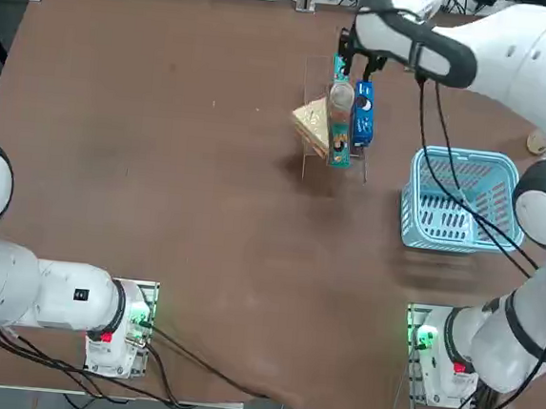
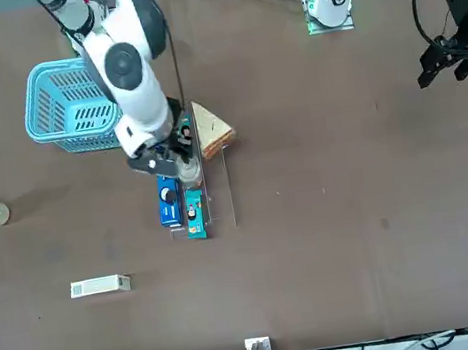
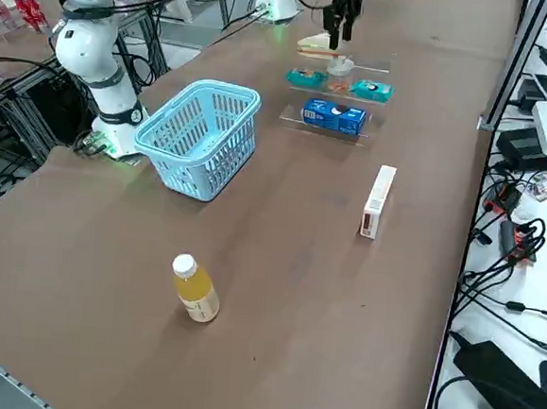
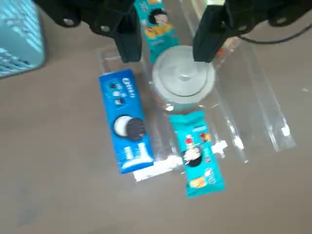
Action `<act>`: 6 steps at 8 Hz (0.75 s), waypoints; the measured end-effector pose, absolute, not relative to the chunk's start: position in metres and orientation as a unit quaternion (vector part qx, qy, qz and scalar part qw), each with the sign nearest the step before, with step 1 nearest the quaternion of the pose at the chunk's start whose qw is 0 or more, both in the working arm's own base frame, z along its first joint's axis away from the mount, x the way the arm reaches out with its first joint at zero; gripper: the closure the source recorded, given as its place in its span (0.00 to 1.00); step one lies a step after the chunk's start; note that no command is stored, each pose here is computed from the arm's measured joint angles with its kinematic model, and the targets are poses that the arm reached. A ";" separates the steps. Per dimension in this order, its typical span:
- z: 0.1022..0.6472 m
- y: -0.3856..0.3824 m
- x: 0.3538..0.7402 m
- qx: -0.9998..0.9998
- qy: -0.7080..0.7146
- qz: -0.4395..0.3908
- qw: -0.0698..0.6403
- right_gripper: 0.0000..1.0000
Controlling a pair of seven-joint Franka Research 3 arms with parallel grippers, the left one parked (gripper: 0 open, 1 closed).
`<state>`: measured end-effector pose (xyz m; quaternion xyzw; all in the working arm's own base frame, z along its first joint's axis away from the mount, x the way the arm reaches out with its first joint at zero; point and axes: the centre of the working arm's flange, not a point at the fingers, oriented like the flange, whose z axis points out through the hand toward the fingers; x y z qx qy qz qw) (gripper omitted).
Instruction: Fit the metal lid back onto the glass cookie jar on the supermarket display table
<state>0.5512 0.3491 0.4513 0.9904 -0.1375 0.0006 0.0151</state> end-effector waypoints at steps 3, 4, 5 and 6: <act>0.530 0.238 0.574 0.992 -0.121 -0.024 0.032 0.10; 0.550 0.198 0.580 0.993 -0.112 -0.030 0.032 0.05; 0.566 0.160 0.582 0.994 -0.101 -0.034 0.032 0.03; 0.578 0.123 0.581 0.995 -0.088 -0.042 0.031 0.04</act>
